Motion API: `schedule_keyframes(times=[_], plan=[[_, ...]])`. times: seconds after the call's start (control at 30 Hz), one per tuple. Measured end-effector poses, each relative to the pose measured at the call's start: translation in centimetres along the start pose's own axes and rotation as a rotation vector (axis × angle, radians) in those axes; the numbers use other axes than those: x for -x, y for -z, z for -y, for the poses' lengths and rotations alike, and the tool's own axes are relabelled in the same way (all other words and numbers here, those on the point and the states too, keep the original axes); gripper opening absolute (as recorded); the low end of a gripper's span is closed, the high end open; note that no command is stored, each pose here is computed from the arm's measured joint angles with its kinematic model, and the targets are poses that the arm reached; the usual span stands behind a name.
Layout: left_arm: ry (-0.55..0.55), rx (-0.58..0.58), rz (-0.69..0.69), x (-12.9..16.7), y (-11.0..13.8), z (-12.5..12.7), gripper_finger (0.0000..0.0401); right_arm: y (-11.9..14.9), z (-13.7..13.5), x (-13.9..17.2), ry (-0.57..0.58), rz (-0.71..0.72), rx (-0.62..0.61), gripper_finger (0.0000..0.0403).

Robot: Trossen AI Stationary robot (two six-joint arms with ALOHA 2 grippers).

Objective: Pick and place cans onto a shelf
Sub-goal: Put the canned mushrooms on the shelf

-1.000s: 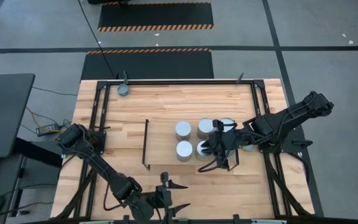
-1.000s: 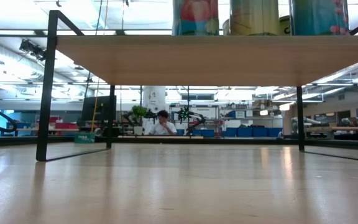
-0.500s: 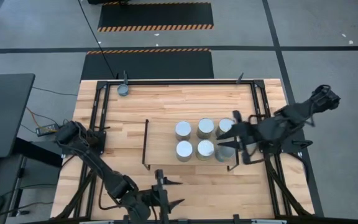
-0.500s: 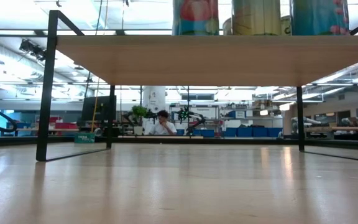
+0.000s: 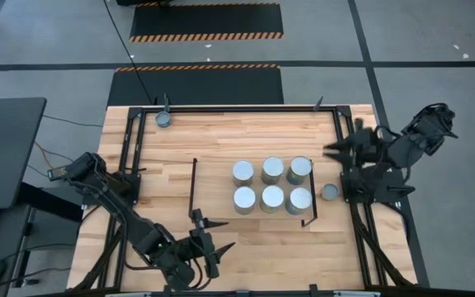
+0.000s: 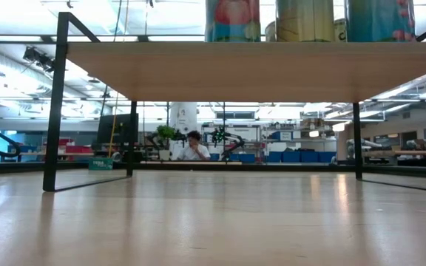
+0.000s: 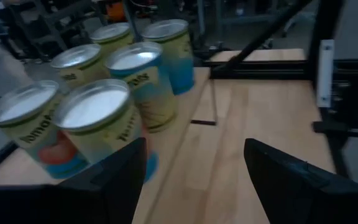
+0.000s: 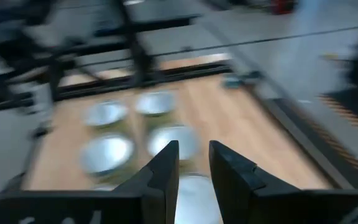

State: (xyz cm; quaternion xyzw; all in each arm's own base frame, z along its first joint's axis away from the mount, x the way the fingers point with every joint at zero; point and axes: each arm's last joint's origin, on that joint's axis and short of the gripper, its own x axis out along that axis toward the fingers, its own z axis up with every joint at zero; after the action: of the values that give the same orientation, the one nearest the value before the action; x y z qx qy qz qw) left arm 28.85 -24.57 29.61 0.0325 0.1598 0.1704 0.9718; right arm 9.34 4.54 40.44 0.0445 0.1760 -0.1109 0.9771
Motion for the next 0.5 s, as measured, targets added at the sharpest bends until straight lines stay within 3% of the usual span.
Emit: schedule_keyframes(times=[0.1,0.23,0.4,0.5], plan=[[-0.011,-0.015,-0.004,0.0,0.1,-0.1,0.0274,0.6,1.2,0.4,0.104,-0.014,0.021,0.0097],[0.017,-0.035,-0.01,0.9,0.4,0.4,0.0274,1.0,2.3,1.0,0.104,-0.04,-0.002,0.0113],[0.036,-0.019,-0.01,1.8,0.7,0.8,0.0274,1.6,3.2,1.8,0.061,-0.07,-0.009,0.0154],[0.044,0.007,-0.01,2.1,0.9,1.0,0.0274,2.7,3.2,1.9,-0.086,-0.161,0.02,0.0175]])
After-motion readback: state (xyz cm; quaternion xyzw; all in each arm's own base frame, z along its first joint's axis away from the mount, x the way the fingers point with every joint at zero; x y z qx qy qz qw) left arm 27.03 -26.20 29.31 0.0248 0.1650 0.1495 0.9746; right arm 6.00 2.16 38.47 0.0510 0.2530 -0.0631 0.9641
